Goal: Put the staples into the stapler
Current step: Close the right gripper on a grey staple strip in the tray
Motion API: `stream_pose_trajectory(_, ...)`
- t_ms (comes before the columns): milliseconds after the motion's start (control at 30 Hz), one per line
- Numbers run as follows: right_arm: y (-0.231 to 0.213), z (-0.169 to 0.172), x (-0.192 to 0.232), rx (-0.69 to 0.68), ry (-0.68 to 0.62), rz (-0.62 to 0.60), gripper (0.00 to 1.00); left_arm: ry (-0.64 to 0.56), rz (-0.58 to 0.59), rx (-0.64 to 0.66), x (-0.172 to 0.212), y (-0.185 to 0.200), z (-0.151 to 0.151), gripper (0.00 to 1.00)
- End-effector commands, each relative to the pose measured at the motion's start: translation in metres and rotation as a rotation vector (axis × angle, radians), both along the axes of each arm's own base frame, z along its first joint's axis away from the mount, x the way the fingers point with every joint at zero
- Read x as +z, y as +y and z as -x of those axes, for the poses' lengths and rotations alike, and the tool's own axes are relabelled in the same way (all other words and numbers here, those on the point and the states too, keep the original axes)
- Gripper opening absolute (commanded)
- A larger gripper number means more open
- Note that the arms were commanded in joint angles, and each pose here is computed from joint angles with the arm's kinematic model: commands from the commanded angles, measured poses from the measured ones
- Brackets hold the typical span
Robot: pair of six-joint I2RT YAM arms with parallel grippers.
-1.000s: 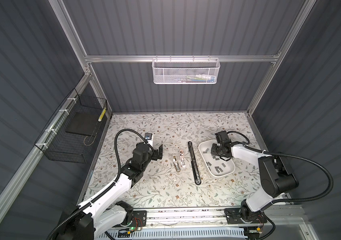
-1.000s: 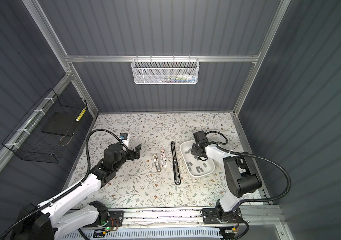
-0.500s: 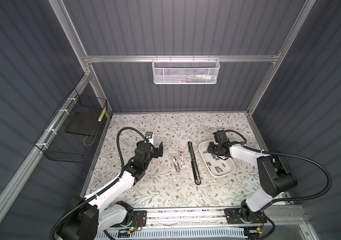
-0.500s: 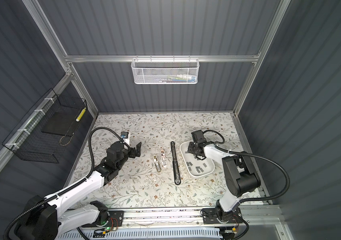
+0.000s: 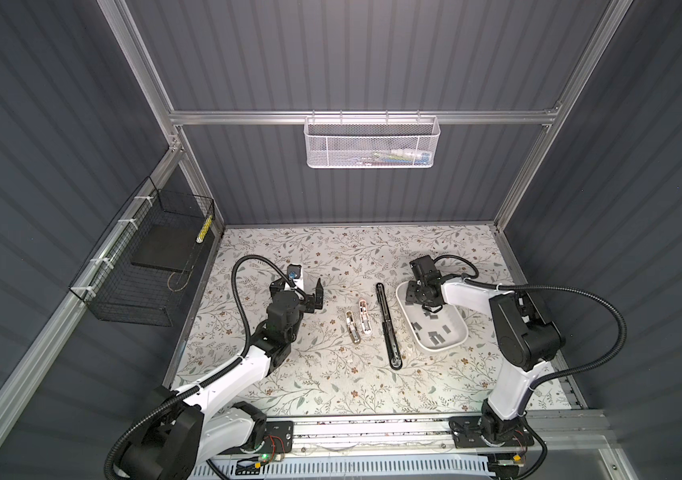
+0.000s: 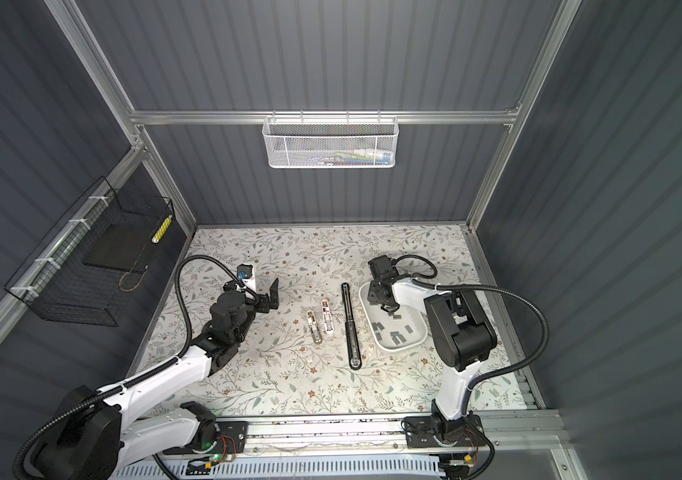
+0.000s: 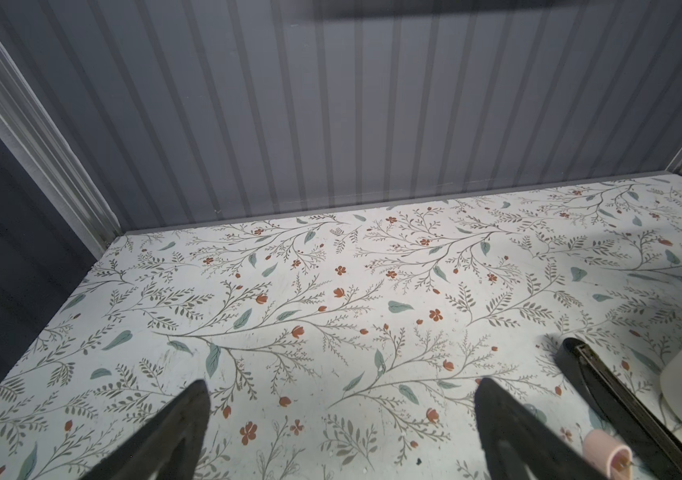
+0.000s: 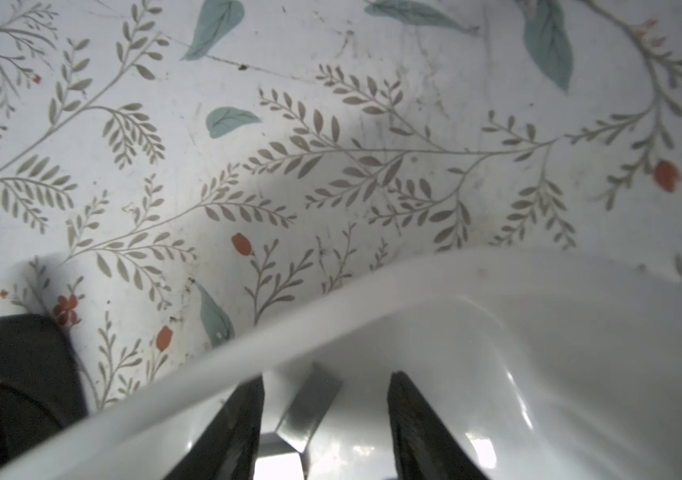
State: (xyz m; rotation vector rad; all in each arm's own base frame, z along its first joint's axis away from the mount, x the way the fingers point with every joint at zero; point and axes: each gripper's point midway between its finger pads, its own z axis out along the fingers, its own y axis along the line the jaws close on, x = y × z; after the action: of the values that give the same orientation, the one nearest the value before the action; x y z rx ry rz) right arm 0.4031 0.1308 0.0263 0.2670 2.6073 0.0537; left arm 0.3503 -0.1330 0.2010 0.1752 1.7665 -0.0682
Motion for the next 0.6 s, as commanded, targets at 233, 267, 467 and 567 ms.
stream_pose_trajectory(233, -0.0158, 0.0083, -0.0040, -0.052, 0.026, 0.119, 0.36, -0.067, 0.011, 0.032, 0.0141, 0.0092, 0.0039, 0.99)
stream_pose_trajectory(267, -0.0162, 0.0090, -0.0039, -0.053, 0.026, 0.123, 0.35, -0.065, 0.010, 0.031, 0.0132, 0.0092, 0.0040, 0.99)
stream_pose_trajectory(467, -0.0165, 0.0100, -0.0042, -0.048, 0.027, 0.134, 0.31, -0.067, 0.015, 0.030, 0.0141, 0.0080, 0.0025, 0.99)
stream_pose_trajectory(567, -0.0149, 0.0077, -0.0055, -0.041, 0.028, 0.134, 0.31, -0.063, 0.015, 0.027, 0.0128, 0.0072, 0.0022, 0.99)
